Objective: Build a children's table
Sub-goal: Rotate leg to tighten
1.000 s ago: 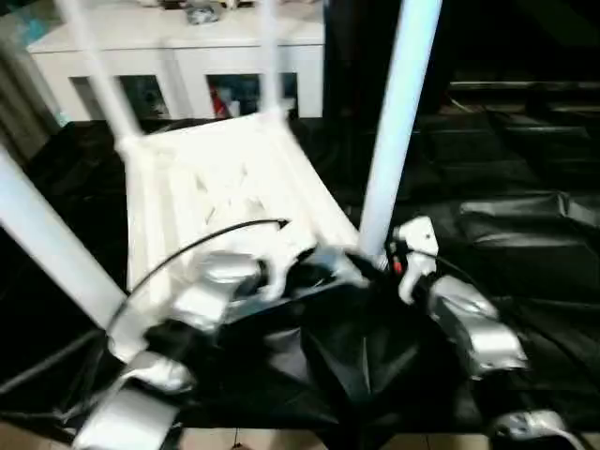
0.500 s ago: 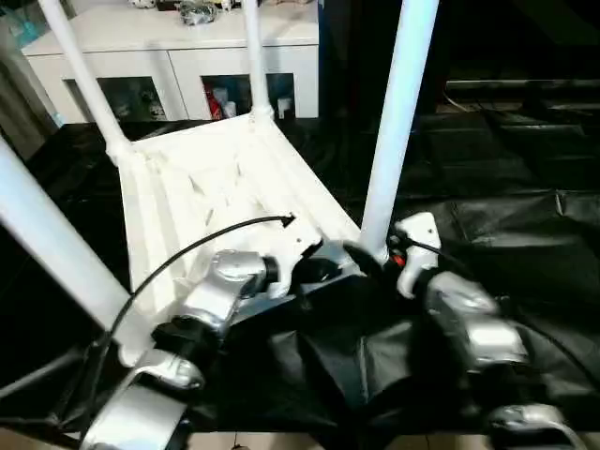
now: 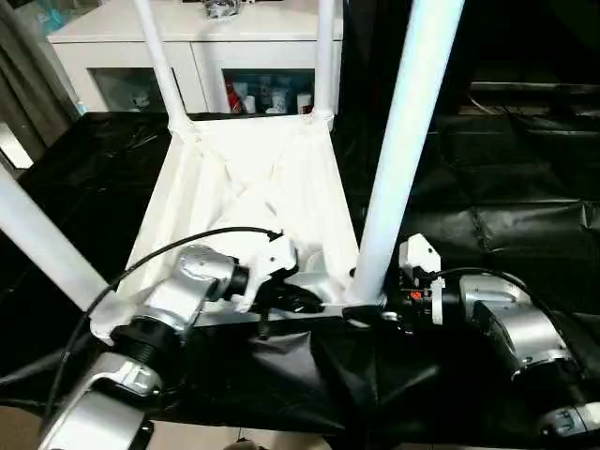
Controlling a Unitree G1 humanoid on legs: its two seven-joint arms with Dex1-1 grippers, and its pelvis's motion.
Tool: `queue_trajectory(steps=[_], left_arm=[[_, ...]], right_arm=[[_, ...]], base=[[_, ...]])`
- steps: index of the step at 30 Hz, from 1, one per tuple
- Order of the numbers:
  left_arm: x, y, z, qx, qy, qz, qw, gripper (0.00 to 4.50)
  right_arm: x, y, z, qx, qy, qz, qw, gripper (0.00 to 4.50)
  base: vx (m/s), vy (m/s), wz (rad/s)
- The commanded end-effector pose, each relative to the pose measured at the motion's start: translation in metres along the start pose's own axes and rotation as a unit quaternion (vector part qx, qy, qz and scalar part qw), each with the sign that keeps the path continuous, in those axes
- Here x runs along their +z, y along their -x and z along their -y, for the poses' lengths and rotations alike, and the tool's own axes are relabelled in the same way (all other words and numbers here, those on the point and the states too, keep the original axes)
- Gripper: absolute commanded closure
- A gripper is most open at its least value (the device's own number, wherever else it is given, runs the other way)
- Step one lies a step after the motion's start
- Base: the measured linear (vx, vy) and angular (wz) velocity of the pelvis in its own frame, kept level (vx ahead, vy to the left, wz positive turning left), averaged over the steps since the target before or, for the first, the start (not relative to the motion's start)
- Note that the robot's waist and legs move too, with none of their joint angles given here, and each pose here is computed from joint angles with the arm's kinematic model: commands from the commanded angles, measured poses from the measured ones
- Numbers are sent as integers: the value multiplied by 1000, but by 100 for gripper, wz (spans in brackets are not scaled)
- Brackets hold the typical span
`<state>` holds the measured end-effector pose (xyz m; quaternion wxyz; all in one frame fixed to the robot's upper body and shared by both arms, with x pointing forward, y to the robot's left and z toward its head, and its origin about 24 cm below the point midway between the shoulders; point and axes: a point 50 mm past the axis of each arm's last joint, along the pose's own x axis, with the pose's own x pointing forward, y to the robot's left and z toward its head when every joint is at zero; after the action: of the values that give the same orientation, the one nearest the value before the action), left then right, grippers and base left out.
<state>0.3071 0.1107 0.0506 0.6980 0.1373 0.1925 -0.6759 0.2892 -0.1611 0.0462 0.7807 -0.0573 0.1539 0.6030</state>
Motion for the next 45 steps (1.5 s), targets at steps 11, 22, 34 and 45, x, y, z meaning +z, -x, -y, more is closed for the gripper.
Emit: queue_trajectory(steps=[11,22,34,45], left_arm=[[15,-11,-9,58,-13,27,998,450],[44,-59,-25,208,26,82,974,450],[34,-48,-12,106,-1,73,992,450],[14,-11,-2,-5,-20,18,1000,450]], right_arm=[[-7,-16,-4,-45,-32,25,998,188],[-26,-64,5,-284,-137,37,948,196],[-6,-53,-5,-127,-70,54,988,71],[5,0,6,-43,-17,12,999,104]], base=[[0,0,0],[0,0,0],[0,0,0],[0,0,0]])
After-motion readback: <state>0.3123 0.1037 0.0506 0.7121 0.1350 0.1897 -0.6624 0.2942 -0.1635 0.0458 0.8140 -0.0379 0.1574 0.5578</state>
